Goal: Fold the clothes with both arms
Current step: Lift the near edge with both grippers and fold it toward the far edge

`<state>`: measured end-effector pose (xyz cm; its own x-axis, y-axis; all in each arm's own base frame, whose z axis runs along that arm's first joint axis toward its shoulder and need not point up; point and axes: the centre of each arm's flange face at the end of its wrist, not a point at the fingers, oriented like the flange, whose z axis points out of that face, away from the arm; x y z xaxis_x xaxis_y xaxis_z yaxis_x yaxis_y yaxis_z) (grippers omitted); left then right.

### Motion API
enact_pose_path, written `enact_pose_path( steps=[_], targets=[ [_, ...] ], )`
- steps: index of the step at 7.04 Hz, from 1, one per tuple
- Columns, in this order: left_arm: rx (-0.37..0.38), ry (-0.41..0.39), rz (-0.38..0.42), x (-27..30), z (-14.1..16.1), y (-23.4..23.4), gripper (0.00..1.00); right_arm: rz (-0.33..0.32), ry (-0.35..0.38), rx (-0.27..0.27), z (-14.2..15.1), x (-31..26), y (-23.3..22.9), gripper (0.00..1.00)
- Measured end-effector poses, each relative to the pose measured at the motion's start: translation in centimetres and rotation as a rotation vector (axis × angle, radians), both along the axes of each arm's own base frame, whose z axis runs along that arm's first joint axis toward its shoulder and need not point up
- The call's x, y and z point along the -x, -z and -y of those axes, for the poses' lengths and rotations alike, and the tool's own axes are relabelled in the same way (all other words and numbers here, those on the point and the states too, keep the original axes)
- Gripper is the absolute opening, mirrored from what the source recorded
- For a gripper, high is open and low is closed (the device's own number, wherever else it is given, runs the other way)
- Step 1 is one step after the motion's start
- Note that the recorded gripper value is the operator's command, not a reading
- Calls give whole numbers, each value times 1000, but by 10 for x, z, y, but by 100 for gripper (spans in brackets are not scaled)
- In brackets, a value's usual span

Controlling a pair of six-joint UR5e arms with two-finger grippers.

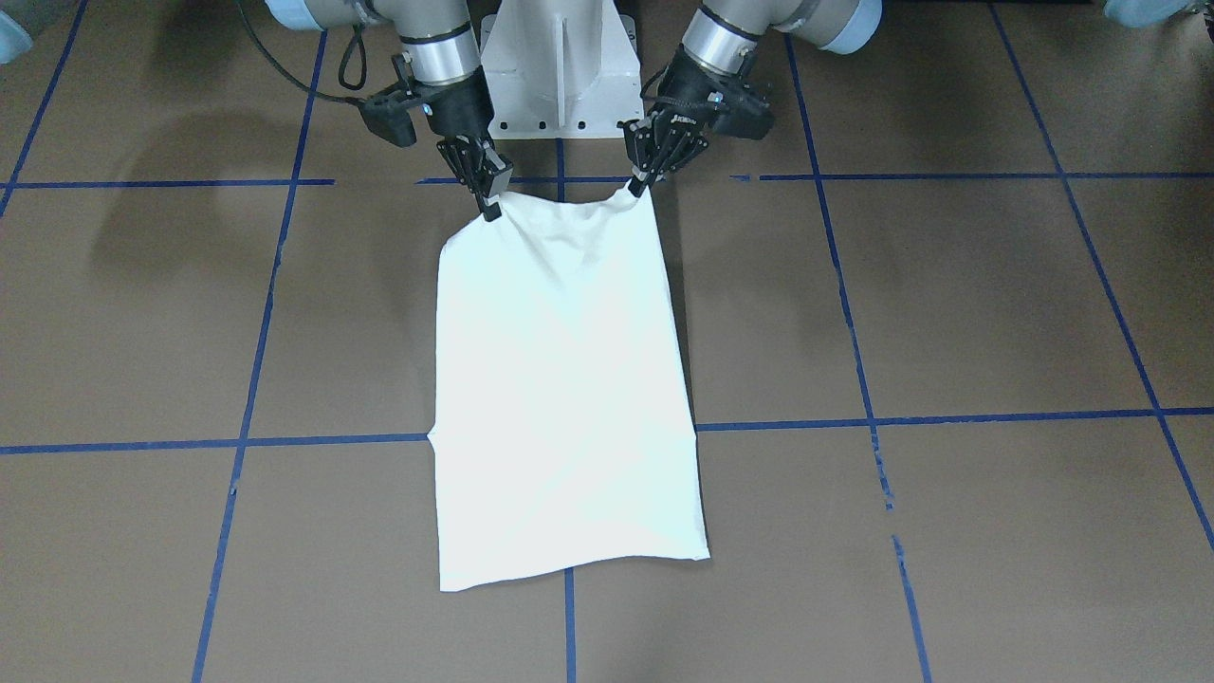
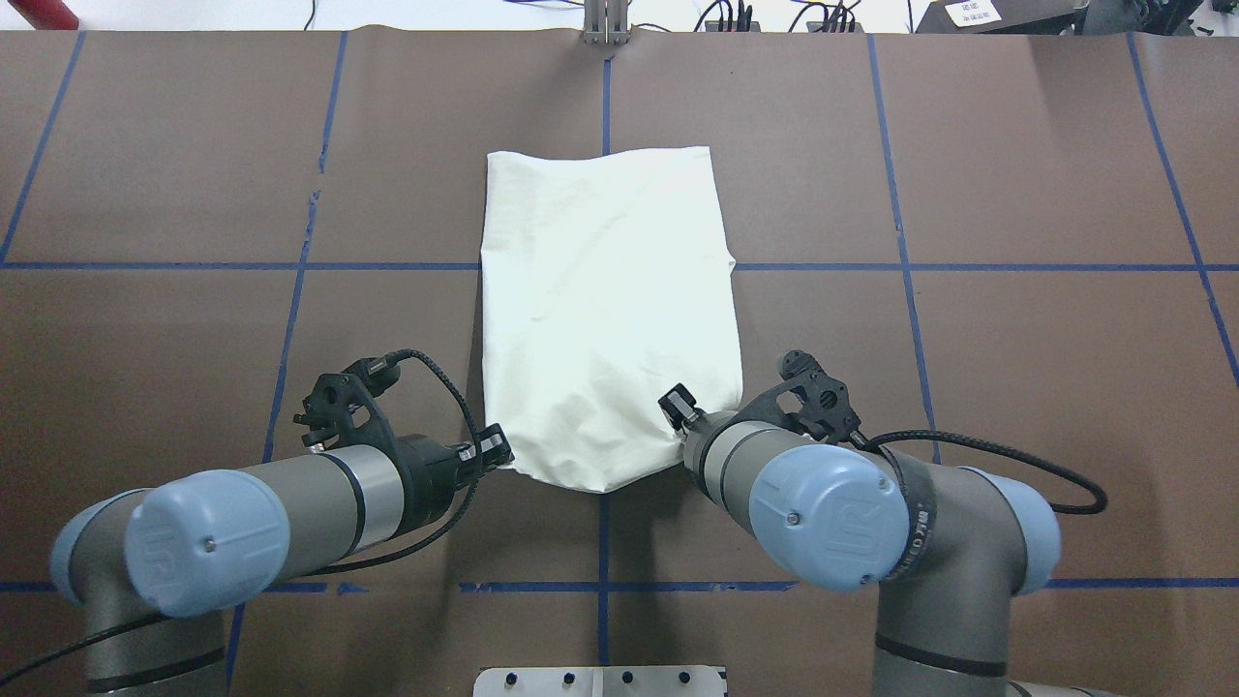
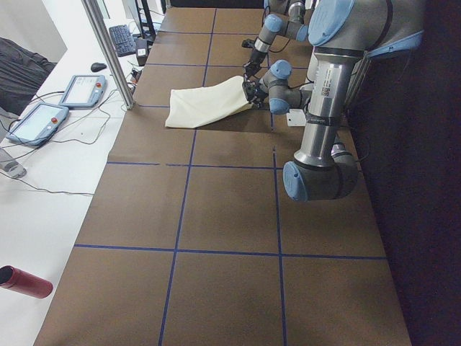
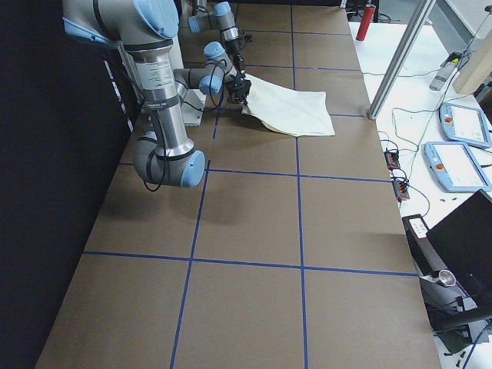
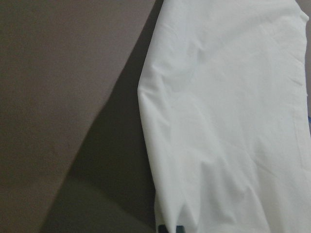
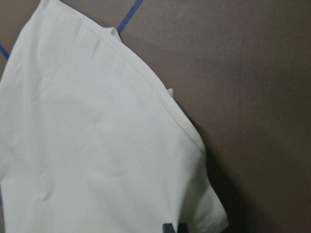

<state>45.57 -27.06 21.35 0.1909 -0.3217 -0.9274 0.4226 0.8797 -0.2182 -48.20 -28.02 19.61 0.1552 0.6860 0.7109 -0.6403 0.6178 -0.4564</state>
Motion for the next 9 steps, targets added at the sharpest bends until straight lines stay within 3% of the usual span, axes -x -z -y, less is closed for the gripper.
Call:
enact_pose_path(
  steps=[2,4,6,9],
  targets=[
    [14,-33,13,54,-19,42,0,14,40,16,-26,-49,34,0],
    [11,-48,38,58,-21,50,0,-11,54,20,-29,-47,33,0],
    [-30,-17,94,39,11,50,0,-61,45,8,-14,-35,21,0],
    [-78,41,193,14,73,41,0,-116,1,-17,37,-4,4,0]
  ],
)
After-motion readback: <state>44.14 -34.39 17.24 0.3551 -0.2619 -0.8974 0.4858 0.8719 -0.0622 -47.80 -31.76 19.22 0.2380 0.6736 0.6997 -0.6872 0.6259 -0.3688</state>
